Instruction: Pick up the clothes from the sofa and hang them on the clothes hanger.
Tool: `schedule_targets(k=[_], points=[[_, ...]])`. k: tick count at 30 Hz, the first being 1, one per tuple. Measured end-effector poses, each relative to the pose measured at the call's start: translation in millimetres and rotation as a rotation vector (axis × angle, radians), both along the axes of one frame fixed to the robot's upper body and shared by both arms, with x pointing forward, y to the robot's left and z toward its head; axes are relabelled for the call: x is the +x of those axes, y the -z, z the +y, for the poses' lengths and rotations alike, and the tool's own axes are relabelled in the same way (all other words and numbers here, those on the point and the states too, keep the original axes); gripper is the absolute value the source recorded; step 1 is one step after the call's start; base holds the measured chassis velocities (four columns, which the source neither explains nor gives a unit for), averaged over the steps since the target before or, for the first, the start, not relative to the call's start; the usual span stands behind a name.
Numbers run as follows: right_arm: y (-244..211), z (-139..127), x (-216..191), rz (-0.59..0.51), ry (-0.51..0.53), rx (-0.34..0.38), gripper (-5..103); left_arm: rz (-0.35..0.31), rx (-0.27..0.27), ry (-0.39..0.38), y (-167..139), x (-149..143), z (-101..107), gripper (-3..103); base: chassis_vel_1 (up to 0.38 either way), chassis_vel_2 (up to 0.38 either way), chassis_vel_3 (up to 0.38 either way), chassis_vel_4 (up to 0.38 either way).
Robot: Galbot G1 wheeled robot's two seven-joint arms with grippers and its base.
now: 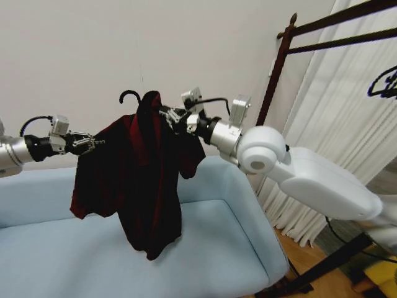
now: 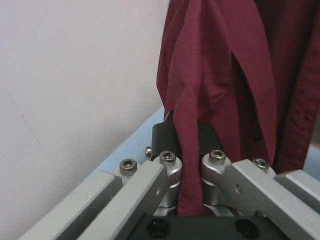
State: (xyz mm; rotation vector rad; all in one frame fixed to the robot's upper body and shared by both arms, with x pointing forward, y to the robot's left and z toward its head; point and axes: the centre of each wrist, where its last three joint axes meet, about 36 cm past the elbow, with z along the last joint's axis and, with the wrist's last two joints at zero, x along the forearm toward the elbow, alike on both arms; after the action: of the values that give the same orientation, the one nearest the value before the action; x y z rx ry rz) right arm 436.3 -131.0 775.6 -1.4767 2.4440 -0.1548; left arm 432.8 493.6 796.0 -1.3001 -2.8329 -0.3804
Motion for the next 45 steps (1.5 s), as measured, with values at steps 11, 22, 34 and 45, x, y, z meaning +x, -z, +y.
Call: schedule_targets(k=[11,22,34,45], points=[[4,17,14,-0.007,0.029,-0.004,0,-0.001,-0.012,0.013,5,0,-4,3,0.000,0.000,0.000,0.000],[-76,28,31,-0.137,0.028,0.073,0,0.002,-0.014,0.019,15,0,-6,3,0.000,0.000,0.000,0.000],[-31,27,18,-0.082,-0.028,0.012,0,0.007,-0.014,0.003,17,2,1,3,0.000,0.000,0.000,0.000],[23,28,25,-0.045,-0.006,-0.095,0,-0.001,-0.017,0.029,11,0,-3,3,0.000,0.000,0.000,0.000]])
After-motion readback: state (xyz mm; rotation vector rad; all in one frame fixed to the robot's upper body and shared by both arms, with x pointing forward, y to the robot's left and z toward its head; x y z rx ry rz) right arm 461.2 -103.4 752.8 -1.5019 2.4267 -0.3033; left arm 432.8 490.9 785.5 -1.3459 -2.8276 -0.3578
